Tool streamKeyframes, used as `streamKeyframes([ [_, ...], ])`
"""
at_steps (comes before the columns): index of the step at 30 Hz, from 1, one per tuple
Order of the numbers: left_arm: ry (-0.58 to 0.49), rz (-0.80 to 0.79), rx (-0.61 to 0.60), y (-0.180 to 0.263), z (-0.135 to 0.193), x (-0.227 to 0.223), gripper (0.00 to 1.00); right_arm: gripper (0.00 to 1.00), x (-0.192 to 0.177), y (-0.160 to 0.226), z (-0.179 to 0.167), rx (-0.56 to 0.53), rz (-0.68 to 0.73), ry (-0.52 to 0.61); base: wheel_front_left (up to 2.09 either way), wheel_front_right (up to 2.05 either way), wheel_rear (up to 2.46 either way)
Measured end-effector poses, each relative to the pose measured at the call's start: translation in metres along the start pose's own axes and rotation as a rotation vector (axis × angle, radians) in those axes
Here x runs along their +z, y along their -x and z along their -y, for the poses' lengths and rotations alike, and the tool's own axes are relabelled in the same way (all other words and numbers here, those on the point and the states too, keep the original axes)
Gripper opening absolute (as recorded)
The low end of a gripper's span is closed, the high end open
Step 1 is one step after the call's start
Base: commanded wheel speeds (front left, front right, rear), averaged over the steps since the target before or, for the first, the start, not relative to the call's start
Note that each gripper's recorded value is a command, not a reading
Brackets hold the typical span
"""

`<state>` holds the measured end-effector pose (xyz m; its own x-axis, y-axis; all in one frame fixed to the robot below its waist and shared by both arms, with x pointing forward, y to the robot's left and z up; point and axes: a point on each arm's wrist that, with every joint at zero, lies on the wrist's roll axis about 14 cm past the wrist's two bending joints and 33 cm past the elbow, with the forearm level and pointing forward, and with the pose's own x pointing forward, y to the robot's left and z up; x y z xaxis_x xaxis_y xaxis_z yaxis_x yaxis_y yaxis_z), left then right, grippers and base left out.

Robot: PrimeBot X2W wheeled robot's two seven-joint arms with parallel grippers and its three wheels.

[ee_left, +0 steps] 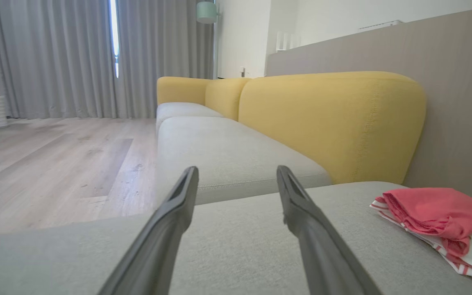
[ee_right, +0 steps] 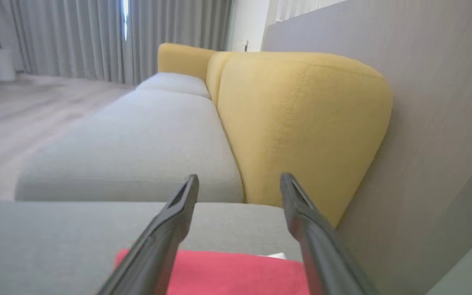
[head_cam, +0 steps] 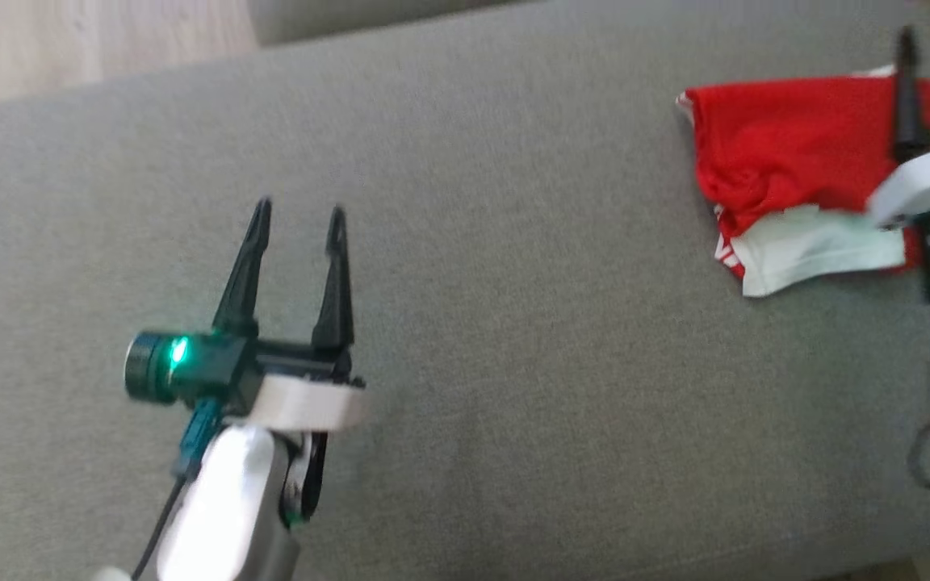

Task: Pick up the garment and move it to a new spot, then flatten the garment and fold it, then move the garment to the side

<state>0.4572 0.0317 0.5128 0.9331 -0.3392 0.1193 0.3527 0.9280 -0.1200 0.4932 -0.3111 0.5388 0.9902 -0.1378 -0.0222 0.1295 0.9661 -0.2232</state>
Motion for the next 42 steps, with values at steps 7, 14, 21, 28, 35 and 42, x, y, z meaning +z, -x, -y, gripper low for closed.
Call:
streamKeyframes([
  [7, -0.021, 0.015, 0.042, 0.039, -0.012, 0.018, 1.0, 1.0, 0.046, 0.031, -0.062, 0.079, 0.152, -0.238, 0.0, 0.0, 0.0],
  [14, -0.038, -0.003, 0.153, 0.09, -0.037, 0.018, 1.0, 1.0, 0.025, 0.083, -0.097, 0.146, 0.126, -0.297, 0.0, 0.0, 0.0],
  [21, 0.021, 0.016, 0.207, 0.115, -0.053, 0.024, 1.0, 1.0, -0.015, 0.126, -0.134, 0.218, 0.043, -0.468, 0.0, 0.0, 0.0],
  [28, 0.083, 0.003, 0.215, 0.126, -0.058, 0.017, 1.0, 1.0, -0.046, 0.153, -0.147, 0.233, -0.037, -0.491, 0.0, 0.0, 0.0],
  [35, 0.109, 0.023, 0.217, 0.125, -0.059, 0.022, 1.0, 1.0, -0.039, 0.151, -0.147, 0.237, -0.013, -0.489, 0.0, 0.0, 0.0],
  [42, 0.135, 0.028, 0.217, 0.125, -0.059, 0.023, 1.0, 1.0, -0.036, 0.15, -0.146, 0.237, -0.003, -0.49, 0.0, 0.0, 0.0],
])
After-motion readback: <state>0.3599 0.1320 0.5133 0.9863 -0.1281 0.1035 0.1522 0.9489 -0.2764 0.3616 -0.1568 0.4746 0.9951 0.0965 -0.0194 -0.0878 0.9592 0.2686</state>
